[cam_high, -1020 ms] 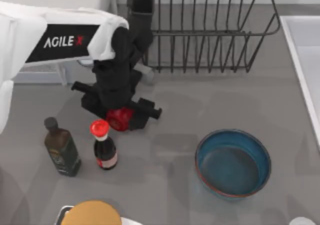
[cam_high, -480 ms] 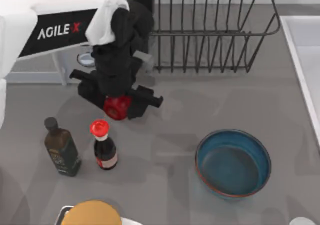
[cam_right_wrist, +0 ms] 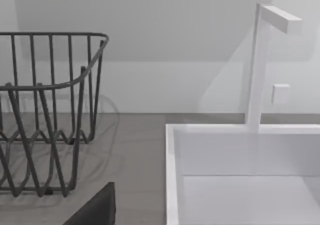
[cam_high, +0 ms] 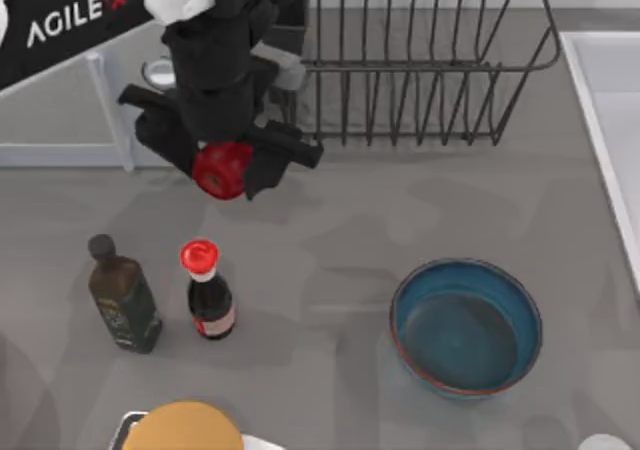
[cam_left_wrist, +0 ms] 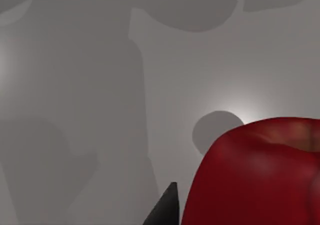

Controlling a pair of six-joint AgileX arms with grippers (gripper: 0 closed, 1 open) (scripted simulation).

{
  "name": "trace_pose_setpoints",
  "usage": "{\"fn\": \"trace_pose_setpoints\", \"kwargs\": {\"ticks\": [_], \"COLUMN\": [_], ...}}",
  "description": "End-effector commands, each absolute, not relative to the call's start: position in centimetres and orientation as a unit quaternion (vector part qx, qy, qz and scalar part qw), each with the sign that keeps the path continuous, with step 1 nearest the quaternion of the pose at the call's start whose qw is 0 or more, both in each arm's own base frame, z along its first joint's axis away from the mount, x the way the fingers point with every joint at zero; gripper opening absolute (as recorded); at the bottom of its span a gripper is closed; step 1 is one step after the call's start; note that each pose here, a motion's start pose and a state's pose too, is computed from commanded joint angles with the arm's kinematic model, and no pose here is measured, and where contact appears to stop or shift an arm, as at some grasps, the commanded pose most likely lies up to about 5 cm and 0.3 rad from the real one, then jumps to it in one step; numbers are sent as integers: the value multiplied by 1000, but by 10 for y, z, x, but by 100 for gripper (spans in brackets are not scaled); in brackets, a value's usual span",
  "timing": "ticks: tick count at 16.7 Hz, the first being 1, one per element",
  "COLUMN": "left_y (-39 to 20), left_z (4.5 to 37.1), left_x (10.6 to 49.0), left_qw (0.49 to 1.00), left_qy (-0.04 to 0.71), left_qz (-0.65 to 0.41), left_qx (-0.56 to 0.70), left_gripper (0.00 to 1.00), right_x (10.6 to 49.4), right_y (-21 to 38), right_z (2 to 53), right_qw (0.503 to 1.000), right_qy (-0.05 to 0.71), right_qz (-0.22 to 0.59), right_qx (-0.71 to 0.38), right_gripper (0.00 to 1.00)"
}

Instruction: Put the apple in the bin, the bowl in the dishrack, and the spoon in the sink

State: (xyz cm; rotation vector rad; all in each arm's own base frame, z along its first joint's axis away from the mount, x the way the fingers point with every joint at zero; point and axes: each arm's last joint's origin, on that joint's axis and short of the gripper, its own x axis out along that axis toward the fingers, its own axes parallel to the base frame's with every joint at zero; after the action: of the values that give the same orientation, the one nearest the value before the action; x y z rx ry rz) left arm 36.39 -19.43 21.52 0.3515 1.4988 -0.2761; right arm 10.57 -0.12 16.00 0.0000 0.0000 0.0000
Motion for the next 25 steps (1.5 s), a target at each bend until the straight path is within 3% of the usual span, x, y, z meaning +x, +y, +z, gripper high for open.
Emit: {"fn": "trace_pose_setpoints", "kwargs": {"ticks": [6, 11, 15, 19, 25], "left_y": [-191, -169, -137, -100, -49], "left_z": [226, 282, 324, 344, 334], "left_x": [363, 351, 333, 314, 293], "left_qw": [715, 728, 690, 566, 283], "left_qy": [662, 590, 510, 431, 338], "left_qz": [-143, -228, -316, -408, -543], "left_qx": [174, 265, 406, 573, 715], "left_gripper": [0, 0, 0, 0, 0], "right_x": [106, 106, 106, 106, 106], "right_y": [-1, -1, -1, -1, -1], "right_z": [160, 160, 160, 160, 160], "right_qw": [1000, 1000, 1000, 1000, 1000], "right_qy": [0, 0, 0, 0, 0], "right_qz": [0, 0, 0, 0, 0], "right_qx": [0, 0, 0, 0, 0], "right_gripper": [100, 100, 100, 100, 100]}}
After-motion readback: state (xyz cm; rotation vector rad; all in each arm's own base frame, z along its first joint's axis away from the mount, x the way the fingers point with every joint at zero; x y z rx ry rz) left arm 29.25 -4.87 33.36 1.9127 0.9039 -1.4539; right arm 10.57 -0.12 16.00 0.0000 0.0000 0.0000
